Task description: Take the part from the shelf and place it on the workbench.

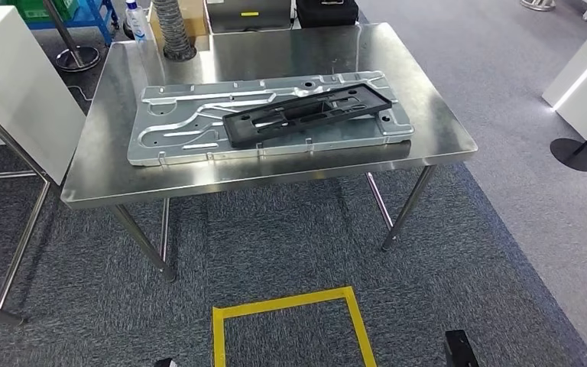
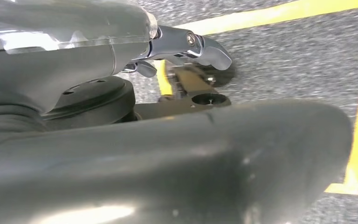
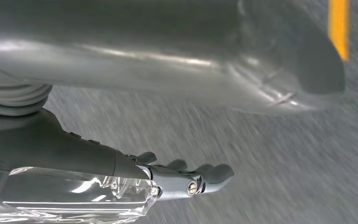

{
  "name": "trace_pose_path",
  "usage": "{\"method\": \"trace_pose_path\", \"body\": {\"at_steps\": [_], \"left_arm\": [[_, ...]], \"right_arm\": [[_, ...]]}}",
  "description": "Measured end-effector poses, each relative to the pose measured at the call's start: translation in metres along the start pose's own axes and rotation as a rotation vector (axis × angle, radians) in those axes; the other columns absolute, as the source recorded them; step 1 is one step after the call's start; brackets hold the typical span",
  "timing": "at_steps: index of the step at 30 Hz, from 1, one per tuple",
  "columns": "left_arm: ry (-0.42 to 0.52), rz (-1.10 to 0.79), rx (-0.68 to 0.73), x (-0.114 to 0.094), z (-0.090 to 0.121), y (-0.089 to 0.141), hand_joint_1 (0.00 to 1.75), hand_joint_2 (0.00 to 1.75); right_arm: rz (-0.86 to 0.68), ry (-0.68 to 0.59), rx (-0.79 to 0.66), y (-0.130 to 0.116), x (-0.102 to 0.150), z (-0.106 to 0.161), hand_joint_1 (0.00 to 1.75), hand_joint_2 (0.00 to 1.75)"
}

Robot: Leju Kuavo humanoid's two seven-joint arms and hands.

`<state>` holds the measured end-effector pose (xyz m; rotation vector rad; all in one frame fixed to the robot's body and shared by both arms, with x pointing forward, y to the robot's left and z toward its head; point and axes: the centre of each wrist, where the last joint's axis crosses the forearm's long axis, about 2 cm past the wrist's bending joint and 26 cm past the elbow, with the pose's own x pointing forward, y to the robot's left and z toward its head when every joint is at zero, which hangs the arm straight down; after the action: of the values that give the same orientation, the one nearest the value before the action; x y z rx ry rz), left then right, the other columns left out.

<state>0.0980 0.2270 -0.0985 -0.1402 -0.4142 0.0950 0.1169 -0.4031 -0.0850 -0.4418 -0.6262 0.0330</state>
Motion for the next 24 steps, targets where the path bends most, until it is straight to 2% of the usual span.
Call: {"method": "trace_pose_path", "body": {"at_steps": [5, 12, 16, 24], "left_arm": [[-0.005, 0.0, 0.006, 0.002, 0.0, 0.002, 0.0, 0.0], [-0.012, -0.01, 0.008, 0.008, -0.002, 0.004, 0.0, 0.0], [-0.011, -0.012, 0.009, 0.008, -0.001, 0.004, 0.0, 0.0], [-0.011, -0.021, 0.017, 0.008, -0.001, 0.006, 0.0, 0.0]], "right_arm": [[-0.115, 0.134, 0.098, 0.047, -0.004, 0.016, 0.0, 0.0], [-0.312, 0.322, 0.178, 0.091, -0.024, 0.043, 0.0, 0.0], [-0.371, 0.359, 0.192, 0.104, -0.032, 0.053, 0.0, 0.0], [-0.417, 0.37, 0.204, 0.115, -0.032, 0.059, 0.0, 0.0]]}}
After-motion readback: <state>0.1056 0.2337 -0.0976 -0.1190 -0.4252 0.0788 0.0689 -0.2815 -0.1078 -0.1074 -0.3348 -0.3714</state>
